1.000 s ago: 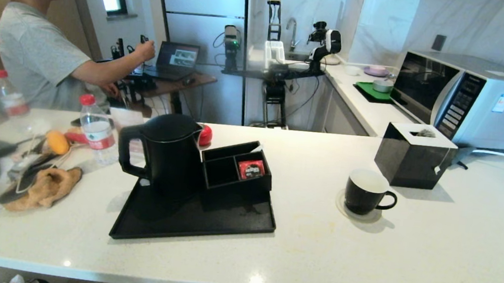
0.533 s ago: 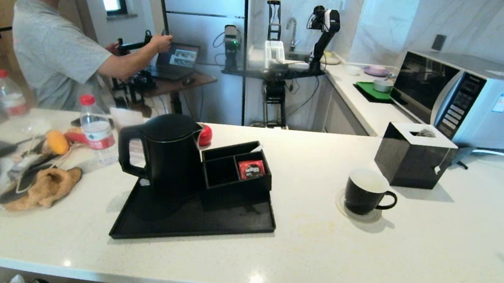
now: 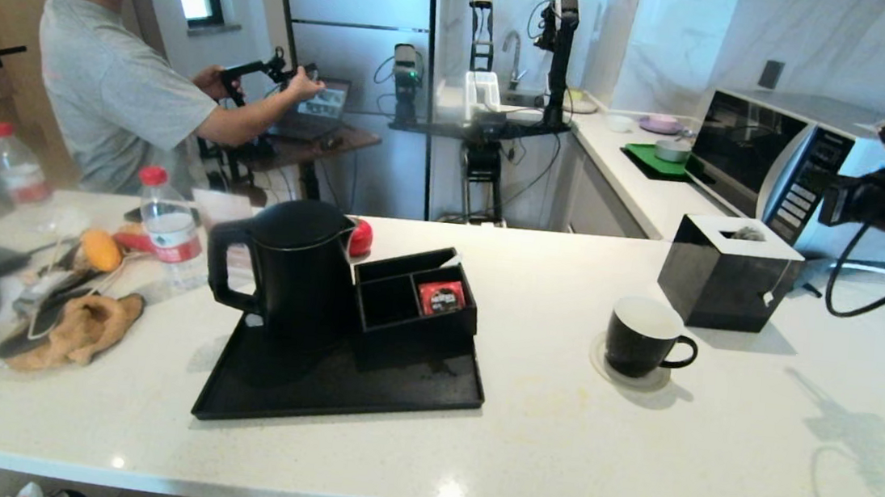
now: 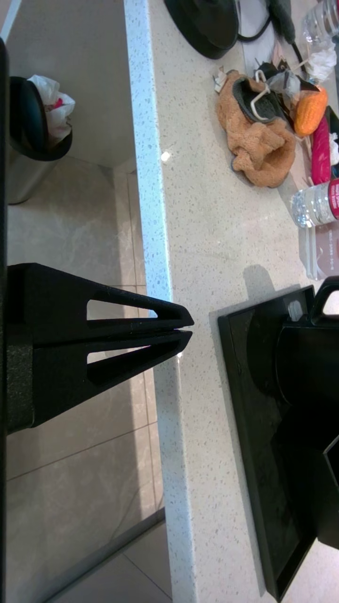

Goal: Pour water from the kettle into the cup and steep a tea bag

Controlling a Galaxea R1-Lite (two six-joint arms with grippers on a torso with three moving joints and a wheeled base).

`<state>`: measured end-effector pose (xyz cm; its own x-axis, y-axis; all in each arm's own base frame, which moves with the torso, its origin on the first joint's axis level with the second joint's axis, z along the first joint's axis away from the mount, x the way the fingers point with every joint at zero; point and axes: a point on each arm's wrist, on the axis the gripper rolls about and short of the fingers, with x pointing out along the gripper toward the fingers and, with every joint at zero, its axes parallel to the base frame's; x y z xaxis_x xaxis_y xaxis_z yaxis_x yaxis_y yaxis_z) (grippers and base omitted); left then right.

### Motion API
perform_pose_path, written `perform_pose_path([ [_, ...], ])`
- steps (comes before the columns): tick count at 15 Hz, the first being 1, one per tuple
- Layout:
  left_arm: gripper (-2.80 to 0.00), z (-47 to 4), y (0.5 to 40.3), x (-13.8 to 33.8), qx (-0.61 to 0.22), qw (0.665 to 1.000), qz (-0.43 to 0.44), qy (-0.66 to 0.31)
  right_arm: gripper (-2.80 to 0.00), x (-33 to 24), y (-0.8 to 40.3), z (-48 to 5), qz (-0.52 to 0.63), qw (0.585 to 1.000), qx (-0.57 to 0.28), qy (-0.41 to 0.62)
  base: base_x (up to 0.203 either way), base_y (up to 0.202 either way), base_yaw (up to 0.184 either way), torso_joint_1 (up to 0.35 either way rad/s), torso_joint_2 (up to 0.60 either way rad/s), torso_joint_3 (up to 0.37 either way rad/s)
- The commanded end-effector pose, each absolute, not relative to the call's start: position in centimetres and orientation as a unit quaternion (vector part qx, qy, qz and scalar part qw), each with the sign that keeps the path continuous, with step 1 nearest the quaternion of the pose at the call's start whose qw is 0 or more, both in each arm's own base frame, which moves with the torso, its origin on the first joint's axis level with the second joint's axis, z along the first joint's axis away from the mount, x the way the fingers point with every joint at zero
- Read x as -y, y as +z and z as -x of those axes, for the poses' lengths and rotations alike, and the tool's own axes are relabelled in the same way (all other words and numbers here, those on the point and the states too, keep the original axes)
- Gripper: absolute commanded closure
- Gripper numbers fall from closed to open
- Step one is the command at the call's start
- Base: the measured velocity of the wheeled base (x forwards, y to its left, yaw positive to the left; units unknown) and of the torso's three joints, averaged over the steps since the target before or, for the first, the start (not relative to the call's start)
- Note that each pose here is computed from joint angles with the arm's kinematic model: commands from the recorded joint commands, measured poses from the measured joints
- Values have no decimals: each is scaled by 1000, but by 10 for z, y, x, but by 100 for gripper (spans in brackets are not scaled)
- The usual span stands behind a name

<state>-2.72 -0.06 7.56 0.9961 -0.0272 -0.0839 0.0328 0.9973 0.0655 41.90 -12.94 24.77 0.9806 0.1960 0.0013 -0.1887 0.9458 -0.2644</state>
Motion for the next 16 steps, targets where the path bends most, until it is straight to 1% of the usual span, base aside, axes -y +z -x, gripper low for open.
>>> perform_pose_path([
  [1, 0, 27, 76, 1, -42, 998, -34, -15, 0, 127, 229, -439, 125, 987, -7, 98, 0, 0, 0, 0, 0, 0],
  [6, 0, 27, 76, 1, -42, 998, -34, -15, 0, 130, 226, -454, 99, 989, -80, 73, 0, 0, 0, 0, 0, 0],
  [10, 0, 27, 76, 1, -42, 998, -34, -15, 0, 131, 228, -458, 87, 988, -107, 74, 0, 0, 0, 0, 0, 0],
  [16, 0, 27, 76, 1, -42, 998, -34, -15, 0, 131, 204, -470, 81, 985, -128, 79, 0, 0, 0, 0, 0, 0],
])
